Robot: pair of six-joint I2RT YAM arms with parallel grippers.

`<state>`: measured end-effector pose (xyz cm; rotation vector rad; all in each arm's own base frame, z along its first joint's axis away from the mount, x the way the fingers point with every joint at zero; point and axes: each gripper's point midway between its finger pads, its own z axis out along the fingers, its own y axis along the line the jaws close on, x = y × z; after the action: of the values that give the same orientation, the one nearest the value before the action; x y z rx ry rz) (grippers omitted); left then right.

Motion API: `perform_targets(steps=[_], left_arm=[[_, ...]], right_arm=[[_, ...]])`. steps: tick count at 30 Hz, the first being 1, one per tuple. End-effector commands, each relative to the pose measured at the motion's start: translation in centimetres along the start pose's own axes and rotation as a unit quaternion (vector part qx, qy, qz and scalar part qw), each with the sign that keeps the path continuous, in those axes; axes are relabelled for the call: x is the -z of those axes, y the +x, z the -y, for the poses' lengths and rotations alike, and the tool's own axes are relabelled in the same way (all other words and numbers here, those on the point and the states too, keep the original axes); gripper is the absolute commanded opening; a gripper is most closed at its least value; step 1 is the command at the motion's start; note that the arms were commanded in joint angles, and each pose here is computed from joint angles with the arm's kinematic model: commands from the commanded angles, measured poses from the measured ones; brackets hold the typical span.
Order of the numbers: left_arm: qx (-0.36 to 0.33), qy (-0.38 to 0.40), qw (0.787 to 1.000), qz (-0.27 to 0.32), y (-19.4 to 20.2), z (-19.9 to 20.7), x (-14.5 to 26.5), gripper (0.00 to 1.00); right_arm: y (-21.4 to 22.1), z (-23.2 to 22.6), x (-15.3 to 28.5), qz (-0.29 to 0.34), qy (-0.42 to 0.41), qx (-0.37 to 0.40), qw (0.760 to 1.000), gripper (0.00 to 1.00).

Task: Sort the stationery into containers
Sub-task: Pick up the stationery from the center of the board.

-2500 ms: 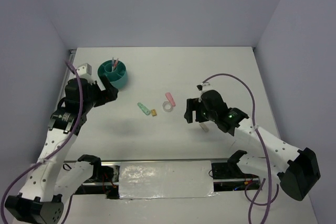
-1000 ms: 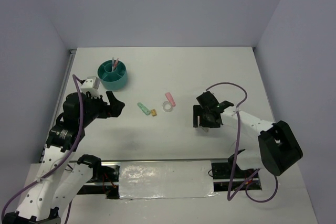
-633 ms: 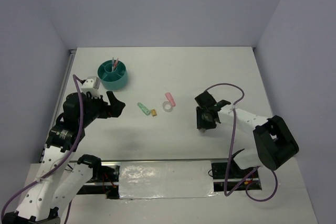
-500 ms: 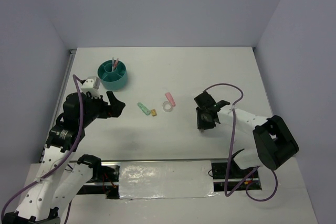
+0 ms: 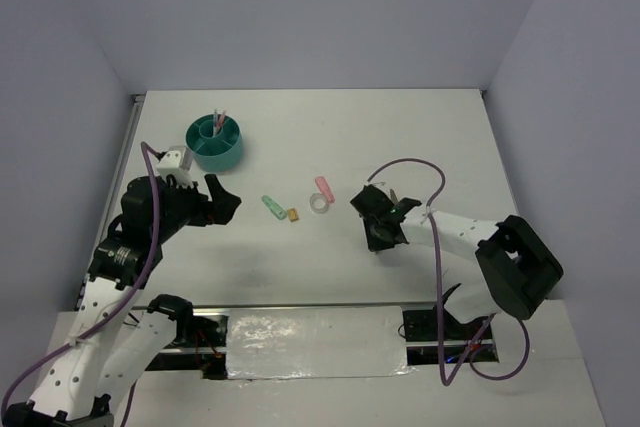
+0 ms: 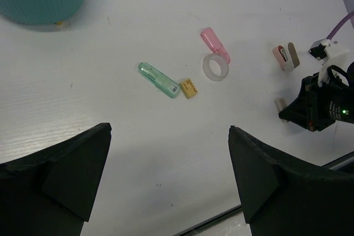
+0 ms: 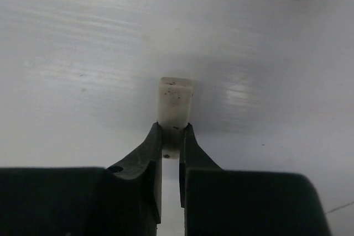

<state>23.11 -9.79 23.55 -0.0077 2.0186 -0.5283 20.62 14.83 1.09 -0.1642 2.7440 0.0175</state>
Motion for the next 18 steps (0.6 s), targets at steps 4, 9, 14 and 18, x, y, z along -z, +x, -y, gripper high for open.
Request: perform_targets(steps=[4,9,14,18], left_arm=[[0.064,0.150,0.986,-0.027,0.6,5.7,0.2,0.99],[0.131,0.249,0.959,0.009,-1.4,9.6,2.0,0.97],[0.158,0.260,0.952,0.021,-2.9,10.6,3.6,0.90],[0.160,0.276,0.948,0.003,-2.5,11.2,4.0,0.81]], right_arm=[[-2.2,-12.6,7.5,0.138,-0.236,0.063,0.960,0.04],[-5.0,-18.9,17.2,0.260,-0.352,0.084,0.895,0.04],[-6.3,-22.4,25.1,0.363,-0.394,0.103,0.838,0.04],[-7.1,-23.6,27.5,0.391,-0.408,0.104,0.818,0.04]])
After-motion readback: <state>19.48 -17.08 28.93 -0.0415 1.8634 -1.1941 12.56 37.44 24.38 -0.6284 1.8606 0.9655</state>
